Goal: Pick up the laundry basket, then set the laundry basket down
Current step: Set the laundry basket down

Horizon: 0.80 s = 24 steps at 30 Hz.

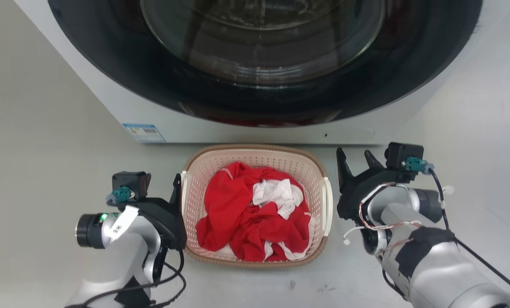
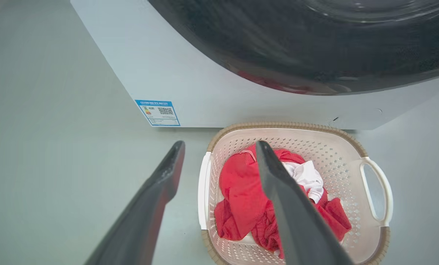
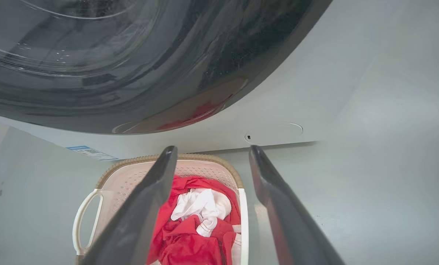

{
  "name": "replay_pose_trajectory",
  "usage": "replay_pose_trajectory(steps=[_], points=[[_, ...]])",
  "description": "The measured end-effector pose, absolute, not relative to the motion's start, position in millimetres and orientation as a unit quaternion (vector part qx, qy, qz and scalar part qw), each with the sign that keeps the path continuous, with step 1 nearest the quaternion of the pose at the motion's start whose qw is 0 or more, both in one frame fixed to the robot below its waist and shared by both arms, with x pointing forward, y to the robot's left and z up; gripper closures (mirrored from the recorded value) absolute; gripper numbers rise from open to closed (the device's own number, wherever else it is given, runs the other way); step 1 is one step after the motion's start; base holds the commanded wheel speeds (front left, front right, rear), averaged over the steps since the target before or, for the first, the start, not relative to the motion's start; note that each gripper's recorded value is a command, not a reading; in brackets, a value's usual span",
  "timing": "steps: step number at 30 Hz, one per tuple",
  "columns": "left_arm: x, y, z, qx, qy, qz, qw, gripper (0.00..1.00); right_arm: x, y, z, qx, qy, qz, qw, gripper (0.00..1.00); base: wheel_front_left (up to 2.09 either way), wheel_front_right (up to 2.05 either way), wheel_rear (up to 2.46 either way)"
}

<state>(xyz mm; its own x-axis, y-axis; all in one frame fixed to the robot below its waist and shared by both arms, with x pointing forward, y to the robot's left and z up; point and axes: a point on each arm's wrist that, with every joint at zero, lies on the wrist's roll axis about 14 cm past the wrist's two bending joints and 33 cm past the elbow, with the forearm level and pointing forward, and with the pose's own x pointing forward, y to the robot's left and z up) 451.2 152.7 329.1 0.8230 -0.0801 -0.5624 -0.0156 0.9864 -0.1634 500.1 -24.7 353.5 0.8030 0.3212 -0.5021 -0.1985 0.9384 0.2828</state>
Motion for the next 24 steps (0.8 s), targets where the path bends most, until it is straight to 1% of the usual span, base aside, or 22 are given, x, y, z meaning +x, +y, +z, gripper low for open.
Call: replay_pose_trajectory(steps=[6,12,18,24], points=[[437.4,151.0,354.1,-0.091,0.262,-0.018,0.961,0.00,480.9,-31.1,376.1,0.121,0.260,0.135,0.949,0.00,0.00,0.00,0.00],[412.7,157.0,369.2,-0.086,0.238,-0.015,0.967,0.00,460.2,-37.2,399.4,0.134,0.230,0.136,0.954,0.00,0.00,0.00,0.00],[385.7,157.9,383.9,-0.095,0.208,-0.014,0.973,0.00,431.6,-43.7,415.8,0.142,0.202,0.142,0.959,0.00,0.00,0.00,0.00],[363.9,154.1,403.5,-0.101,0.168,-0.023,0.980,0.00,410.1,-56.3,436.3,0.145,0.160,0.141,0.966,0.00,0.00,0.00,0.00]])
